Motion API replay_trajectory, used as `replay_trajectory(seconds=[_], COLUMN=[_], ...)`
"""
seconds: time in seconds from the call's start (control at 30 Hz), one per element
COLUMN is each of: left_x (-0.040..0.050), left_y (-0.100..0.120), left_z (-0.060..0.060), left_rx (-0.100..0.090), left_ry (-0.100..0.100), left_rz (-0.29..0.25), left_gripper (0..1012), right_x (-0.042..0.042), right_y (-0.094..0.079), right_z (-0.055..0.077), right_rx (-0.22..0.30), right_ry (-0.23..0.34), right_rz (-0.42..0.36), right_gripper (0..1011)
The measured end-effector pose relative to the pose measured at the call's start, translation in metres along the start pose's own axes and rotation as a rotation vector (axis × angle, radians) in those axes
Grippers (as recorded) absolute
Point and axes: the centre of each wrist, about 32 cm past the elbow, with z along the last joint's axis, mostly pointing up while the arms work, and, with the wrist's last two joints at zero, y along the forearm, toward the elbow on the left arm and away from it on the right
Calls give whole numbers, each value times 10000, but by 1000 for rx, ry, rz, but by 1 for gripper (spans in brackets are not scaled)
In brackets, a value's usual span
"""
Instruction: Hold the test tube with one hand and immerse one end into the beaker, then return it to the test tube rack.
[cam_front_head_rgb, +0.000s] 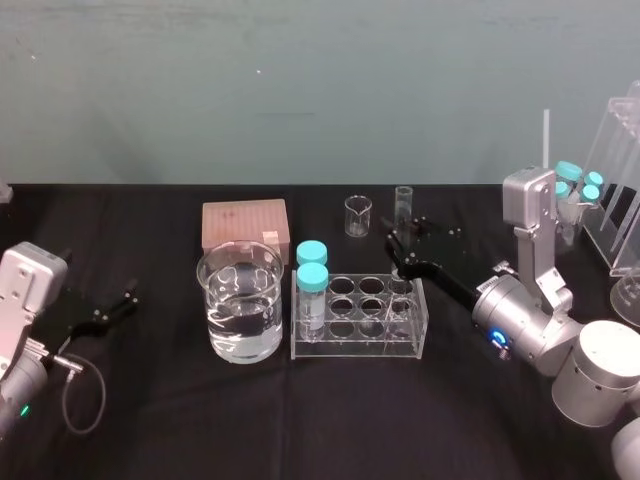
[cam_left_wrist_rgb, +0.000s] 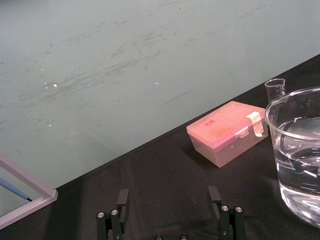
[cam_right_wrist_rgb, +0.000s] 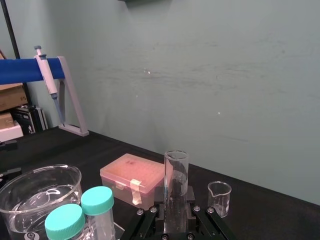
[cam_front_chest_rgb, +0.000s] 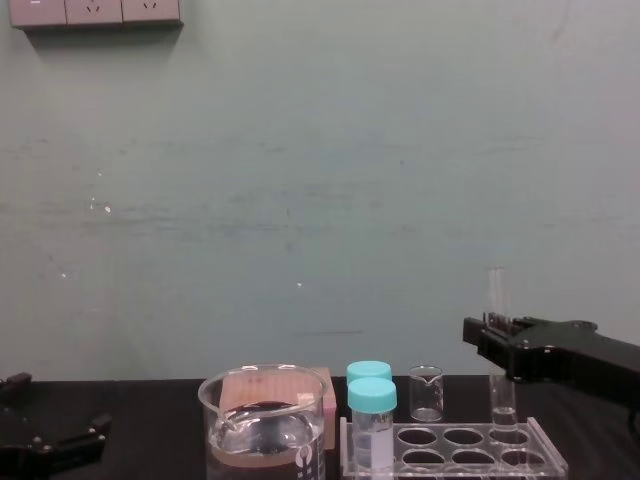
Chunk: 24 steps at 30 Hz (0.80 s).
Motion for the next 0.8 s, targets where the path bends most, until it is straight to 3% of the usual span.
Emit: replay_trajectory(seconds=[0.8], left_x=[0], left_y=[0], left_z=[0], left_rx=[0], left_ry=[0], left_rz=[0], left_gripper=[1000], right_x=[-1], right_y=[25], right_z=[-18], right_rx=[-27], right_ry=[-11], right_rz=[0], right_gripper=[231])
